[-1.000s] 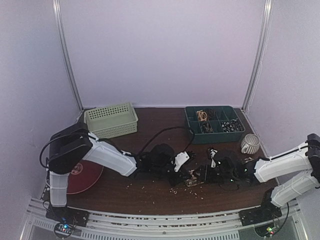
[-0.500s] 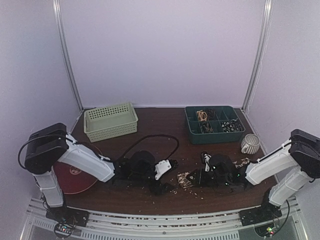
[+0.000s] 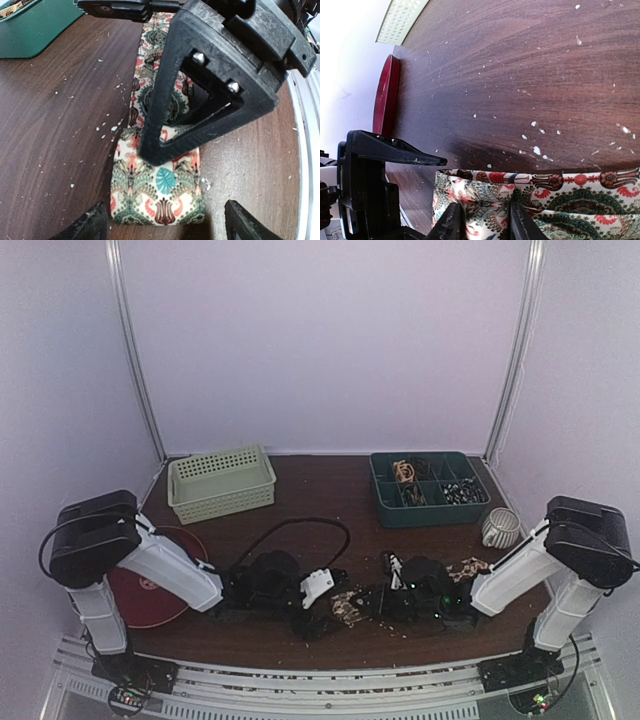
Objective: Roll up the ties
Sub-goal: Roll the tie at the center of the board.
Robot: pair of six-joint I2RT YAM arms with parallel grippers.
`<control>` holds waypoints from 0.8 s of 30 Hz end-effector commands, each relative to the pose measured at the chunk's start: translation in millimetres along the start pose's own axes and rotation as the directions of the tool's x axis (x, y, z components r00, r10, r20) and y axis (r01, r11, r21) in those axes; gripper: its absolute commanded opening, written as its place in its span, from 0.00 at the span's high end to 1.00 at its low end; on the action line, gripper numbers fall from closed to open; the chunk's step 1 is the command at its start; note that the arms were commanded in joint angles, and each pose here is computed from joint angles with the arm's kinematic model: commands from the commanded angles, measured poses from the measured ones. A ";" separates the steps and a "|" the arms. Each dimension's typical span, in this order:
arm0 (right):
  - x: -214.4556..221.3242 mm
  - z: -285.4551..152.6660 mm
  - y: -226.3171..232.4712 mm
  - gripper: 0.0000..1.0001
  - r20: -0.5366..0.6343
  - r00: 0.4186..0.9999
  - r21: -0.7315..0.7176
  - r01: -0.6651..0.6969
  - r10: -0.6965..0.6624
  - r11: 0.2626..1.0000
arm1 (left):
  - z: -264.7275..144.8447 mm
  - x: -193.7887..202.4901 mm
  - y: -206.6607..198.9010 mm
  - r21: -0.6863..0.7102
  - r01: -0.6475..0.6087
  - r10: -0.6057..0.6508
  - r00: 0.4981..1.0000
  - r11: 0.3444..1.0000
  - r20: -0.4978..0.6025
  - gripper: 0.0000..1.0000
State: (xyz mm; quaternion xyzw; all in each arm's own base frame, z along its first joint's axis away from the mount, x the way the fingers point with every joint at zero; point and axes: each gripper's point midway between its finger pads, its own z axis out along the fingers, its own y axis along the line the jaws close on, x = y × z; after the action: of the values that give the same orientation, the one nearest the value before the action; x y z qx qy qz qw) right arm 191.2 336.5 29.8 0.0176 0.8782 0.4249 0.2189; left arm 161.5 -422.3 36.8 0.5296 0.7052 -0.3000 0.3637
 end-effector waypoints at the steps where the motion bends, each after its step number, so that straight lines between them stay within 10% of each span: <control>1: 6.3 2.0 -5.3 0.67 -0.017 1.000 0.033 -0.014 0.015 0.999 | 3.9 -9.9 -3.4 0.019 -0.001 0.000 0.998 1.000 0.060 0.22; 9: 4.5 -4.2 -7.9 0.66 -0.015 1.000 0.062 0.023 -0.022 0.998 | 3.0 -4.3 2.2 -0.017 -0.047 0.048 0.999 0.999 0.022 0.50; 24: -5.9 -15.4 -11.6 0.62 -0.001 0.994 0.131 0.110 -0.111 0.985 | 1.7 -1.4 23.3 -0.120 -0.136 0.132 0.990 0.983 -0.039 0.54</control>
State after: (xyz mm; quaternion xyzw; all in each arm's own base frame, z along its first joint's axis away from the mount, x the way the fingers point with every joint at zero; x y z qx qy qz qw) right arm 190.2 327.3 34.4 -0.0094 0.8943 0.3830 0.2313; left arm 170.9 -420.5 30.0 0.5554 0.6933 -0.2554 0.3817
